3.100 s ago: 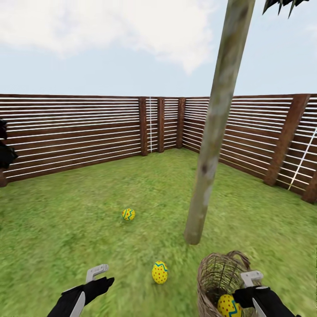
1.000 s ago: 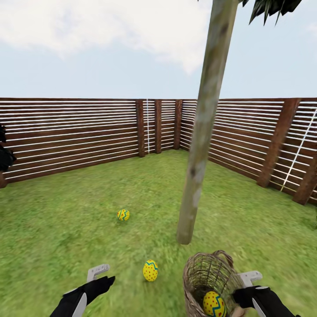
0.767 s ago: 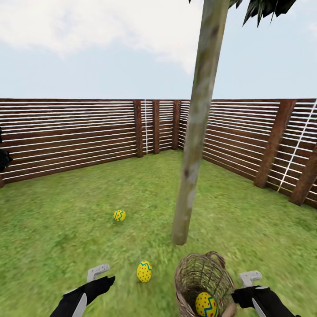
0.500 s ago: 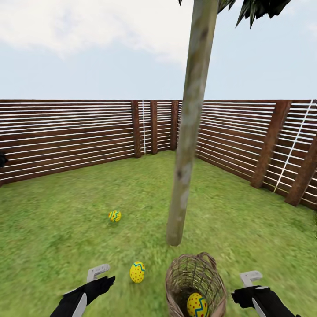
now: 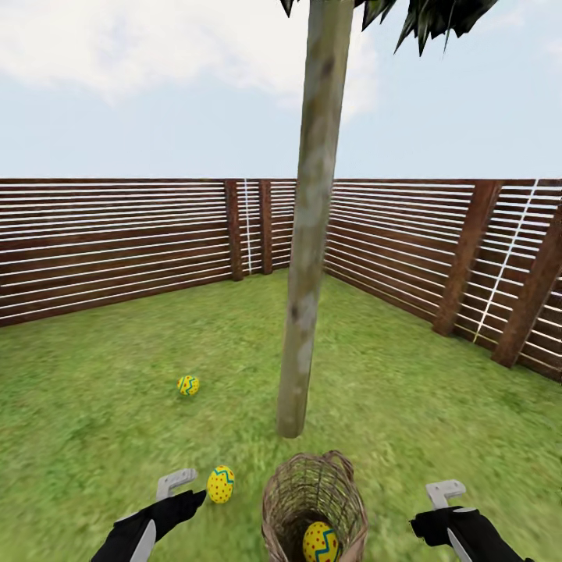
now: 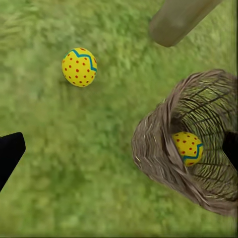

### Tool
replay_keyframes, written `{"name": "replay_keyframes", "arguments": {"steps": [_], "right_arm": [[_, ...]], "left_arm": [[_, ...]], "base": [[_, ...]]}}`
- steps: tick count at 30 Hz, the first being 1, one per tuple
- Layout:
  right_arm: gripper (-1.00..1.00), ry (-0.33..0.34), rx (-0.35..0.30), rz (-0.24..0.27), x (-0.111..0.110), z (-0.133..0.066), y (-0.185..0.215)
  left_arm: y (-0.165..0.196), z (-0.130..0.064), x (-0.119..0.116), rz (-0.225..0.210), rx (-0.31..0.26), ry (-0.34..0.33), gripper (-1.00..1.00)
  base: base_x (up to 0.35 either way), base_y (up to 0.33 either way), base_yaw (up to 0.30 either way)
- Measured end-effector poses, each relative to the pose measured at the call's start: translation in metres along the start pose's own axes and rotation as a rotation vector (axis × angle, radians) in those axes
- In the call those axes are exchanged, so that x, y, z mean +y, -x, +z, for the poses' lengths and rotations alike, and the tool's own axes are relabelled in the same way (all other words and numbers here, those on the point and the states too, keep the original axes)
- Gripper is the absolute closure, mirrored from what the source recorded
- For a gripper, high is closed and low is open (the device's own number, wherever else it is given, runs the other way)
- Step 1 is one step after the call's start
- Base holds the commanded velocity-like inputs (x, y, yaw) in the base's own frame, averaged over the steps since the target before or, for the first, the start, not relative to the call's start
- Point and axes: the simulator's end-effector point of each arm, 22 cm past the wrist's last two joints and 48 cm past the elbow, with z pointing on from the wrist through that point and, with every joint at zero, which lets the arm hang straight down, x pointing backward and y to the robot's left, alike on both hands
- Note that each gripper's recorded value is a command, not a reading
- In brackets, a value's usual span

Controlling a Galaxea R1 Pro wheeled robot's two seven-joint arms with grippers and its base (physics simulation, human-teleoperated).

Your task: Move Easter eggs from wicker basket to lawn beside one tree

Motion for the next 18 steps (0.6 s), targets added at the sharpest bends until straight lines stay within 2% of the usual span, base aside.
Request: {"name": "replay_keyframes", "arguments": {"steps": [6, 11, 18], "right_arm": [[-1.00, 0.000, 0.000, 0.000, -0.002, -0.007, 0.003], [-1.00, 0.001, 0.000, 0.002, -0.003, -0.013, 0.005], [-1.00, 0.002, 0.001, 0.003, -0.004, -0.022, 0.008]], "left_arm": [[0.003, -0.006, -0.004, -0.001, 0.001, -0.002, -1.00], [0.006, -0.012, 0.002, -0.004, 0.002, 0.040, -1.00], [0.008, -0.019, -0.003, -0.006, 0.005, 0.044, -1.00]], "base": [[0.000, -0.316, 0.000], [0.000, -0.316, 0.000], [0.000, -0.316, 0.000]]}}
